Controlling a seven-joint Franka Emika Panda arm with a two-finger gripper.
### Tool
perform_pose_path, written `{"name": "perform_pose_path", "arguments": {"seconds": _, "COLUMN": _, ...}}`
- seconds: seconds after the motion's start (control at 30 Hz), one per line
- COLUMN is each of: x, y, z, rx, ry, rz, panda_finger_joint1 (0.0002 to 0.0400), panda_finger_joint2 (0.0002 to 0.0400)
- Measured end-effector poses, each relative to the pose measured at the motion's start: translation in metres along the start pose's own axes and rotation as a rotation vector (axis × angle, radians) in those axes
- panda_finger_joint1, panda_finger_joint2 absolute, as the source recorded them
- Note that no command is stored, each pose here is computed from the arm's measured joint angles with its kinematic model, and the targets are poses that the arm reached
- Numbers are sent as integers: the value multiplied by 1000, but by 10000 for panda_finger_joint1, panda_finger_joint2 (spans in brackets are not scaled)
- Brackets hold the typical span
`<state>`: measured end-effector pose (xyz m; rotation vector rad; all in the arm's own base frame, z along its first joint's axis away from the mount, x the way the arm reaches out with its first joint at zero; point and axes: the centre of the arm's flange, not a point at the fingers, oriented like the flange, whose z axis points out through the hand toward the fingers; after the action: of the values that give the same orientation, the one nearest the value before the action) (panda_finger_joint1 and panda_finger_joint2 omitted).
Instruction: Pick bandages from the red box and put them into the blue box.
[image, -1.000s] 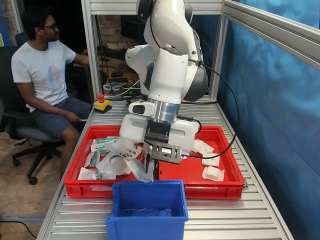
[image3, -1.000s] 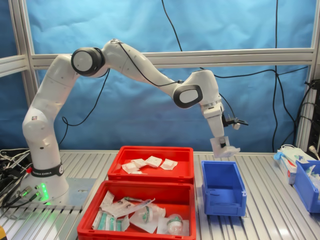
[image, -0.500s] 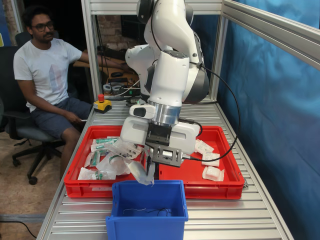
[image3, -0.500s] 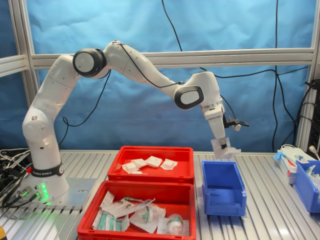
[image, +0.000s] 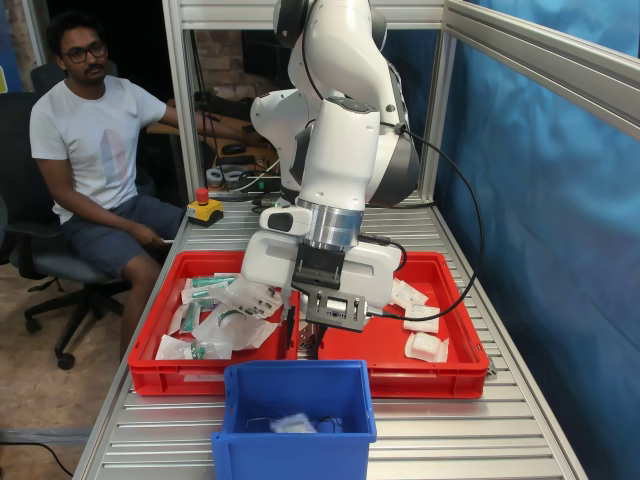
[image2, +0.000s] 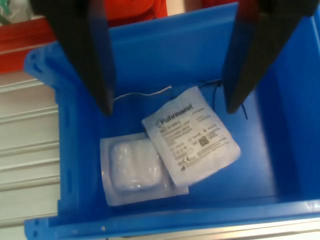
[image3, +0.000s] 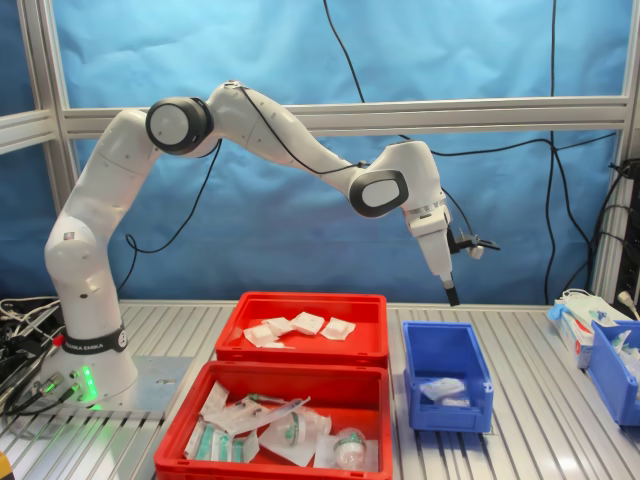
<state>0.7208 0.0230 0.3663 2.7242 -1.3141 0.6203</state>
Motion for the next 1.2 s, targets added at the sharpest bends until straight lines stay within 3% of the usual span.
{"name": "perform_pose_path", "arguments": {"seconds": 0.03, "x": 0, "y": 0, "z": 0, "rx": 0, "ry": 0, "rz": 0, "panda_finger_joint1": 114, "panda_finger_joint2": 114}}
{"name": "perform_pose_path", "arguments": {"seconds": 0.07, "x": 0, "y": 0, "z": 0, "rx": 1, "ry": 0, "rz": 0, "panda_finger_joint1": 164, "panda_finger_joint2": 164}}
{"name": "perform_pose_path", "arguments": {"seconds": 0.2, "x": 0, "y": 0, "z": -1, "rx": 1, "ry": 1, "rz": 0, "panda_finger_joint1": 164, "panda_finger_joint2": 164}}
{"name": "perform_pose_path", "arguments": {"seconds": 0.23, "x": 0, "y": 0, "z": -1, "rx": 1, "ry": 1, "rz": 0, "panda_finger_joint1": 214, "panda_finger_joint2": 214}}
{"name": "perform_pose_path", "arguments": {"seconds": 0.33, "x": 0, "y": -1, "z": -1, "rx": 2, "ry": 1, "rz": 0, "panda_finger_joint1": 214, "panda_finger_joint2": 214}}
{"name": "perform_pose_path", "arguments": {"seconds": 0.37, "x": 0, "y": -1, "z": -1, "rx": 2, "ry": 1, "rz": 0, "panda_finger_joint1": 264, "panda_finger_joint2": 264}}
{"name": "perform_pose_path", "arguments": {"seconds": 0.5, "x": 0, "y": -1, "z": -1, "rx": 2, "ry": 1, "rz": 0, "panda_finger_joint1": 264, "panda_finger_joint2": 264}}
{"name": "perform_pose_path", "arguments": {"seconds": 0.53, "x": 0, "y": -1, "z": -1, "rx": 2, "ry": 1, "rz": 0, "panda_finger_joint1": 314, "panda_finger_joint2": 314}}
{"name": "perform_pose_path", "arguments": {"seconds": 0.63, "x": 0, "y": -1, "z": -1, "rx": 2, "ry": 1, "rz": 0, "panda_finger_joint1": 314, "panda_finger_joint2": 314}}
{"name": "perform_pose_path", "arguments": {"seconds": 0.67, "x": 0, "y": -1, "z": -1, "rx": 2, "ry": 1, "rz": 0, "panda_finger_joint1": 364, "panda_finger_joint2": 364}}
{"name": "perform_pose_path", "arguments": {"seconds": 0.83, "x": 0, "y": -1, "z": -1, "rx": 2, "ry": 1, "rz": 0, "panda_finger_joint1": 364, "panda_finger_joint2": 364}}
{"name": "perform_pose_path", "arguments": {"seconds": 0.87, "x": 0, "y": -1, "z": -1, "rx": 2, "ry": 1, "rz": 0, "panda_finger_joint1": 393, "panda_finger_joint2": 393}}
{"name": "perform_pose_path", "arguments": {"seconds": 1.2, "x": 0, "y": -1, "z": -1, "rx": 2, "ry": 1, "rz": 0, "panda_finger_joint1": 400, "panda_finger_joint2": 400}}
